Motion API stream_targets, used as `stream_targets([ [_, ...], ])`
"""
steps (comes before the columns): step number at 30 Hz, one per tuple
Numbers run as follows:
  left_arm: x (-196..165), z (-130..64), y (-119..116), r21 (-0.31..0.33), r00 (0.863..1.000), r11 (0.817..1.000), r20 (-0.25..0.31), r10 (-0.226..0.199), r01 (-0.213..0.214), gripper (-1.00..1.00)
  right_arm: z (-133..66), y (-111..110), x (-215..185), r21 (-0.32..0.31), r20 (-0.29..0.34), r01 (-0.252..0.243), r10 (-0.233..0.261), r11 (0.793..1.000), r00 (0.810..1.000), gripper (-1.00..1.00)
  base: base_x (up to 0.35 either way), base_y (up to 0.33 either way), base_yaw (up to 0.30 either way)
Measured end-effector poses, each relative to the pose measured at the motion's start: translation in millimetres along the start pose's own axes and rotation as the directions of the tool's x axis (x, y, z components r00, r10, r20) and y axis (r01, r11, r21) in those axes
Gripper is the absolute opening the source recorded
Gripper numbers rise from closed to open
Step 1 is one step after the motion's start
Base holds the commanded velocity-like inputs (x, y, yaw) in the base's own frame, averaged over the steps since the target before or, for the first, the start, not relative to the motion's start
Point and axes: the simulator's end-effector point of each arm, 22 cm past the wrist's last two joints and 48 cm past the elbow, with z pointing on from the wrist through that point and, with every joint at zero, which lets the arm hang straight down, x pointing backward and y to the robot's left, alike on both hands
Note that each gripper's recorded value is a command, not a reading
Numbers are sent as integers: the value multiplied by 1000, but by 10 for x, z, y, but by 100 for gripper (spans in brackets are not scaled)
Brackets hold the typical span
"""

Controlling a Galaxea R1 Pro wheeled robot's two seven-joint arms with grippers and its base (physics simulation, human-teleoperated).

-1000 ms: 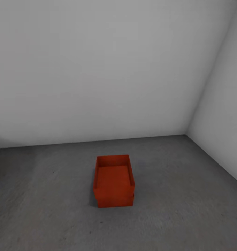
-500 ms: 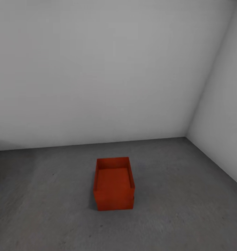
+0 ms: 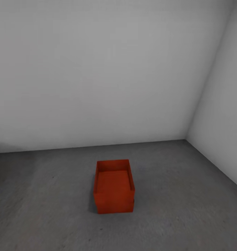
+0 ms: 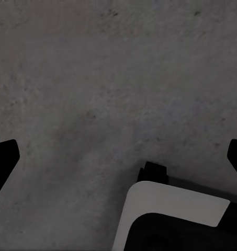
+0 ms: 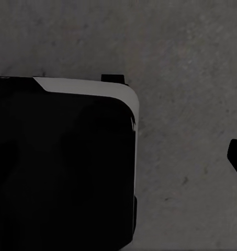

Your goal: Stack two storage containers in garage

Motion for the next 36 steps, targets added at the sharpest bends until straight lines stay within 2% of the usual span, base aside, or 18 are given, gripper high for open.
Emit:
stream_targets([
  [15, -101, -32, -11, 4, 1000, 1000, 23, -6, 6, 100, -6, -5, -113, 0, 34, -2, 2, 1000, 999, 100, 0, 0, 0],
  [26, -175, -56, -18, 8, 999, 1000, 41, -11, 11, 100, -15, 60, -210, -32, 66, -1, 3, 999, 998, 100, 0, 0, 0],
  [36, -242, -80, -25, 11, 998, 1000, 56, -15, 14, 100, -22, 42, -279, -21, 84, -1, 3, 1000, 996, 100, 0, 0, 0],
])
